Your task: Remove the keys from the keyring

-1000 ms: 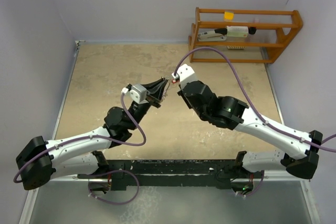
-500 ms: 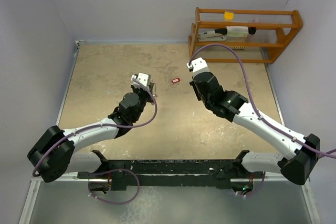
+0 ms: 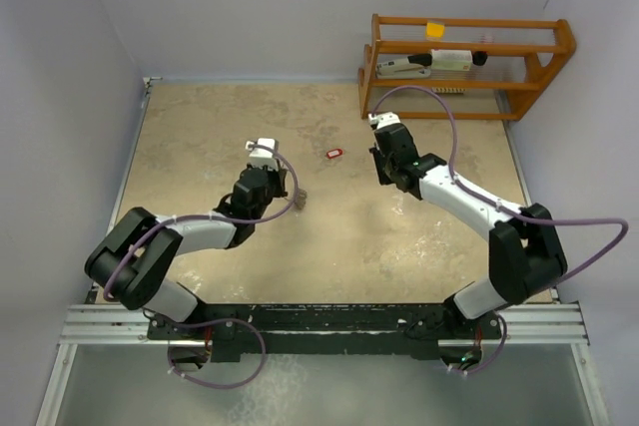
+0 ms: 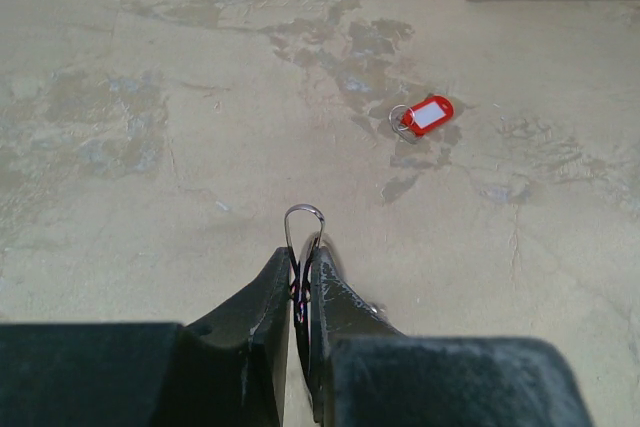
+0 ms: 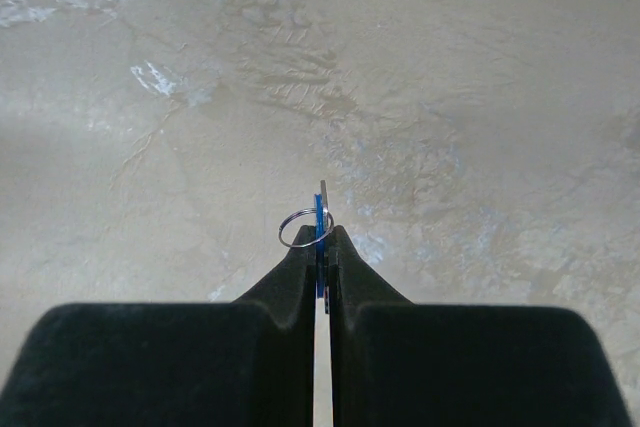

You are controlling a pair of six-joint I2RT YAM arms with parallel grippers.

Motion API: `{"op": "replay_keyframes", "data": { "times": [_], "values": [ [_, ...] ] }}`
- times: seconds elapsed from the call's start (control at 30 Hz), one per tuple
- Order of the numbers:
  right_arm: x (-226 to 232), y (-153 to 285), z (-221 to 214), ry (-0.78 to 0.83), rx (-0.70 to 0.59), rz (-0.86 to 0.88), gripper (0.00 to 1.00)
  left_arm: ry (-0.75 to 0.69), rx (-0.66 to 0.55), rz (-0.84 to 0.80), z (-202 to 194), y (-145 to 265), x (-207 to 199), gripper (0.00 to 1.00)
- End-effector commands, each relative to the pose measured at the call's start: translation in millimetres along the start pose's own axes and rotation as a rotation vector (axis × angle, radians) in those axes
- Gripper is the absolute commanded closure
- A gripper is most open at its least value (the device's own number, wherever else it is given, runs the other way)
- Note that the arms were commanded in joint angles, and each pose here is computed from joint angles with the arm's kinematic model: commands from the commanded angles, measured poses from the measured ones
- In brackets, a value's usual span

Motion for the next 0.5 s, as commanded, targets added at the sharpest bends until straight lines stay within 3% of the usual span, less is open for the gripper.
{"op": "replay_keyframes", "data": {
  "times": [0.0, 0.47],
  "values": [
    [5, -20, 7, -0.071, -0.018, 0.031, 1.0, 0.111, -0.088, -0.03, 18, -11, 2, 1.0],
    [0, -72, -27, -0.11, 0.112, 0.015, 1.0, 0.134, -0.001, -0.024, -36, -49, 12, 1.0]
  ]
}}
Point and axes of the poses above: each gripper's point midway between its finger pads, its own y axis back along the fingers, its own x axis along the line the jaws close on, z = x × y, the point moved 1 cm from there along y, back along the fingers, and after that the axes turned 14 degrees about -y, right-handed, at the moved point
